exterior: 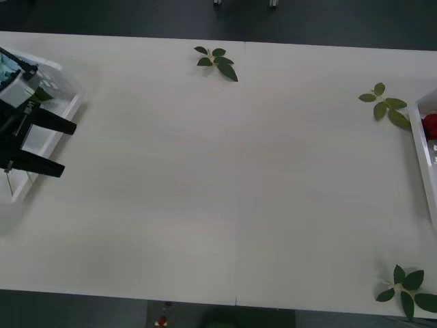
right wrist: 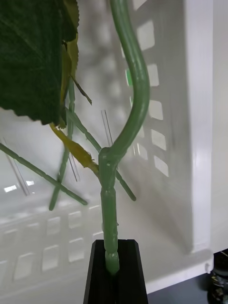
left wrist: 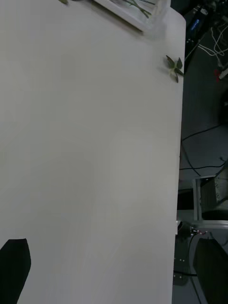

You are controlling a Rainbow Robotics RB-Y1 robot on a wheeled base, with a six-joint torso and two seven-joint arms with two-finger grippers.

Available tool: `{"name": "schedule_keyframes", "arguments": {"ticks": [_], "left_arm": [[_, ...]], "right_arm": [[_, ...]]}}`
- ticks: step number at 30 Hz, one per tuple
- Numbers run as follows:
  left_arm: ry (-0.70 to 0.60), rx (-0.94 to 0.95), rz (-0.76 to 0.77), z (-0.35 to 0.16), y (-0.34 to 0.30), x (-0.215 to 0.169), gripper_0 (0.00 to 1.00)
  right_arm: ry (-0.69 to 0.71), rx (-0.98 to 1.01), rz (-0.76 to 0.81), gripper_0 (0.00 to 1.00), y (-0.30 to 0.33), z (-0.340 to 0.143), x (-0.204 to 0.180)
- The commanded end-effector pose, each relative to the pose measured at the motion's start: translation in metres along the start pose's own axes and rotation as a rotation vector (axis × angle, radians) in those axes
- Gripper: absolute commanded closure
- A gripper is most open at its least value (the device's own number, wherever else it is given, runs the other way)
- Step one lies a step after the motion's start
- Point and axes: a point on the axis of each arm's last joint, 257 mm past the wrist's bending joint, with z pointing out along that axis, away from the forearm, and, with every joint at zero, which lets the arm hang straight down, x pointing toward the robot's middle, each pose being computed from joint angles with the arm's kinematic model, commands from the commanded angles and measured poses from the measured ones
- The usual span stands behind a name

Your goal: Put the red flowers into the right box and the blue flowers into the left box

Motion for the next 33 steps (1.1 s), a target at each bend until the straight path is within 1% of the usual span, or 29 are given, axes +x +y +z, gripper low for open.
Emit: {"name": "schedule_keyframes", "arguments": {"ticks": [1,7,8,10,11,12,13,14,15,16,21,24,27,29,30,32,33], "left_arm": [[-0.01,0.003,0.035,0.032,-0.021,-0.008,0.0],[-0.084,-0.051,0.044,0.095,-0.042,-0.017,0.0],[-0.085,-0.059,0.046,0.1,-0.042,-0.016,0.0],[-0.097,-0.068,0.042,0.12,-0.05,-0.016,0.0],[-0.101,-0.065,0.042,0.124,-0.053,-0.017,0.0],[-0.106,-0.059,0.034,0.13,-0.057,-0.015,0.0],[-0.111,-0.045,0.026,0.136,-0.062,-0.015,0.0],[-0.11,-0.039,0.025,0.138,-0.063,-0.014,0.0],[-0.1,-0.03,0.028,0.141,-0.066,-0.011,0.0],[-0.09,-0.024,0.033,0.142,-0.068,-0.009,0.0],[-0.038,0.03,0.038,0.144,-0.081,0.003,0.0],[-0.008,0.069,0.028,0.14,-0.089,0.009,0.0],[0.041,0.112,-0.011,0.131,-0.098,0.017,0.0],[0.083,0.139,-0.03,0.123,-0.103,0.023,0.0],[0.092,0.14,-0.026,0.121,-0.103,0.024,0.0],[0.136,0.125,0.028,0.117,-0.1,0.029,0.0],[0.146,0.116,0.054,0.116,-0.097,0.03,0.0]], "right_arm": [[-0.074,-0.005,0.047,1.0,0.01,-0.004,-0.029],[-0.155,-0.006,0.058,1.0,0.019,-0.003,-0.054],[-0.166,-0.009,0.06,1.0,0.02,-0.005,-0.058],[-0.201,-0.02,0.062,0.88,0.028,-0.006,-0.07],[-0.208,-0.026,0.062,0.85,0.031,-0.006,-0.073],[-0.224,-0.033,0.066,0.76,0.034,-0.006,-0.079],[-0.237,-0.038,0.066,0.64,0.037,-0.007,-0.083],[-0.24,-0.041,0.065,0.57,0.039,-0.006,-0.085],[-0.246,-0.043,0.063,0.48,0.041,-0.007,-0.087],[-0.25,-0.045,0.058,0.44,0.044,-0.006,-0.089],[-0.267,-0.069,0.04,0.43,0.057,-0.008,-0.098],[-0.276,-0.118,0.036,0.43,0.072,-0.016,-0.106],[-0.278,-0.202,0.019,0.43,0.091,-0.041,-0.118],[-0.264,-0.274,-0.016,0.43,0.103,-0.073,-0.123],[-0.261,-0.291,-0.027,0.43,0.106,-0.082,-0.124],[-0.246,-0.355,-0.118,0.43,0.119,-0.118,-0.126],[-0.245,-0.368,-0.147,0.43,0.122,-0.126,-0.126]]}}
